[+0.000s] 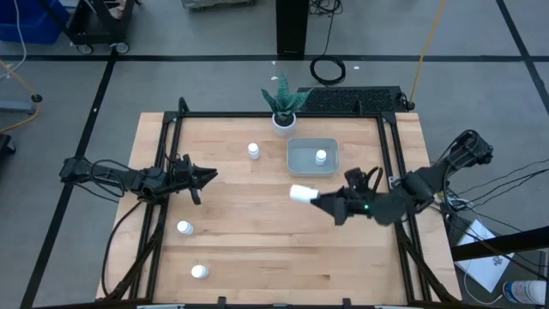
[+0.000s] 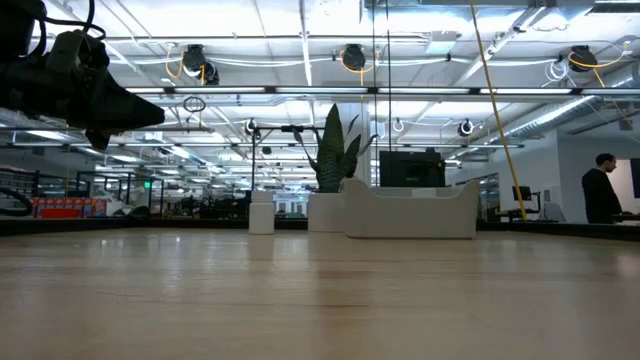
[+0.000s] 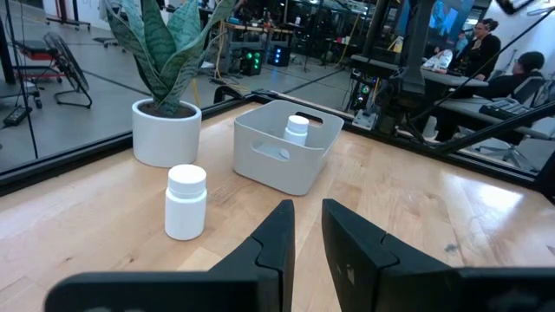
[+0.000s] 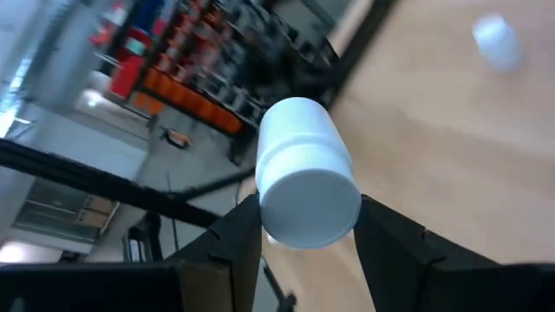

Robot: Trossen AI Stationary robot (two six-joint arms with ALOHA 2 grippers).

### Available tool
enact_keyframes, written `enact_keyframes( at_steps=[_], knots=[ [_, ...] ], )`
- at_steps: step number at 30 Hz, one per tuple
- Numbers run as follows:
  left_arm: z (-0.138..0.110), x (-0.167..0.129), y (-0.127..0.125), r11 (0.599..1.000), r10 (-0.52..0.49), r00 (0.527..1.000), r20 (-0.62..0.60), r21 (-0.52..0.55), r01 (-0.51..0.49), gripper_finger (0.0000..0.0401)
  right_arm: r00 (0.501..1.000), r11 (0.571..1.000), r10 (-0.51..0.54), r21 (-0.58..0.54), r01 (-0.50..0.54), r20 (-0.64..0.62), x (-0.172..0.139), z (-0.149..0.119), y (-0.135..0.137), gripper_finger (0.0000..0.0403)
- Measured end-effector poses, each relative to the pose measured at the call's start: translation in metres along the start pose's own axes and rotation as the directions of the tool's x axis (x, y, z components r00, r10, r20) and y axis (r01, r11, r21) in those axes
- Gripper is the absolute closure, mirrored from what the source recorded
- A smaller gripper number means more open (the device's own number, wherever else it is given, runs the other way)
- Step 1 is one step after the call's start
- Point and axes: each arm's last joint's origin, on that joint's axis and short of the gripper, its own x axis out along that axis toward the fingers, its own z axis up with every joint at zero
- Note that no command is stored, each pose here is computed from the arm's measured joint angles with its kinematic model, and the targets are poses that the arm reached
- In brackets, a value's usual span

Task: Pick and place pill bottles into a basket
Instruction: Put the white pill bottle into the gray bin

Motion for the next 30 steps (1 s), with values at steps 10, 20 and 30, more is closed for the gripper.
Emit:
enact_keyframes(
  at_steps=[10, 20, 30],
  knots=[
    [0.000, 0.000, 0.000, 1.000, 0.000, 1.000, 0.000, 0.000, 0.000, 0.0336, 0.979, 0.987, 0.095, -0.143, -0.069, 0.179, 0.000, 0.046, 0.005, 0.0255],
    [0.000, 0.000, 0.000, 1.000, 0.000, 1.000, 0.000, 0.000, 0.000, 0.0336, 0.951, 0.963, 0.158, -0.256, -0.088, 0.267, -0.001, 0.099, -0.005, 0.0255],
    [0.000, 0.000, 0.000, 1.000, 0.000, 1.000, 0.000, 0.000, 0.000, 0.0336, 0.939, 0.956, 0.188, -0.273, -0.108, 0.287, 0.011, 0.151, -0.030, 0.0255]
  ],
)
